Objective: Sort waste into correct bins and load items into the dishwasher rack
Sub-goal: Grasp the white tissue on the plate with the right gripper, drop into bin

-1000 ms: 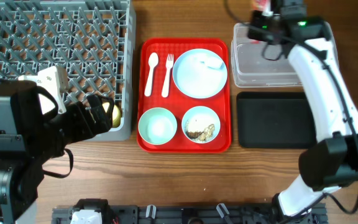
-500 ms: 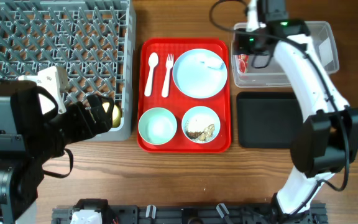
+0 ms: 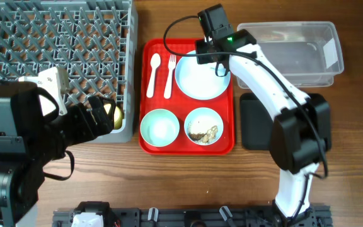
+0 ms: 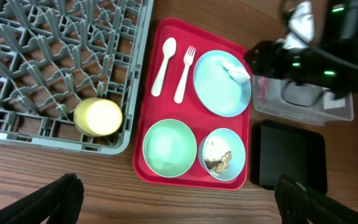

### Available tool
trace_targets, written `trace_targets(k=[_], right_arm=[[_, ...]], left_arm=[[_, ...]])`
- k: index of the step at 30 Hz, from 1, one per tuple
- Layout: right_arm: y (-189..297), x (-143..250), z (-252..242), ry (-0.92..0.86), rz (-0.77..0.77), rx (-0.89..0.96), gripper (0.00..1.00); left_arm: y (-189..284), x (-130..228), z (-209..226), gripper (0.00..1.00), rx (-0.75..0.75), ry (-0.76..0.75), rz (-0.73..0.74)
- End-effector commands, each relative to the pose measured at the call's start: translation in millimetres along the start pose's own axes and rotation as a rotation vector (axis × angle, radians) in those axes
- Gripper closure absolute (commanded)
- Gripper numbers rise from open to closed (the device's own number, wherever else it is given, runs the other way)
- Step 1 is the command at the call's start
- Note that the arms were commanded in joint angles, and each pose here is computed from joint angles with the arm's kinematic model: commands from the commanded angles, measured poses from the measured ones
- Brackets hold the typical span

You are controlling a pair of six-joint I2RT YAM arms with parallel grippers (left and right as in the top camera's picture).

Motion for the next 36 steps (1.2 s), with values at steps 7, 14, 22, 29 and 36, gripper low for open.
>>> trace_targets(k=[7, 14, 22, 29, 36], right_arm=[[-67, 27, -13, -0.031, 0.12, 0.047, 0.52], [-69, 39, 4, -0.026, 0.186, -0.074, 0.96], [-11, 10, -6, -0.043, 0.075, -0.08, 0.96], [80, -27, -48, -0.15, -0.165, 0.013, 0.96], [58, -2, -112, -0.245, -0.044, 0.168, 0.96]], left_arm=[[2, 0, -3, 0.0, 0.022, -0.019, 0.0], [2, 0, -3, 0.0, 0.022, -0.019, 0.0], [2, 0, -3, 0.0, 0.022, -0.019, 0.0], [2, 0, -3, 0.0, 0.022, -0.019, 0.0], [2, 0, -3, 0.0, 0.022, -0.019, 0.0]])
Point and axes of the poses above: each gripper's point midway between its finger pads, its own y axis back along the fingers, its own z axis along the line the jaws close on, x = y × z, the point moved 8 cm from there along y, back along the fingers, and after that the axes turned 7 degrees about y, right-handed, at the moved point
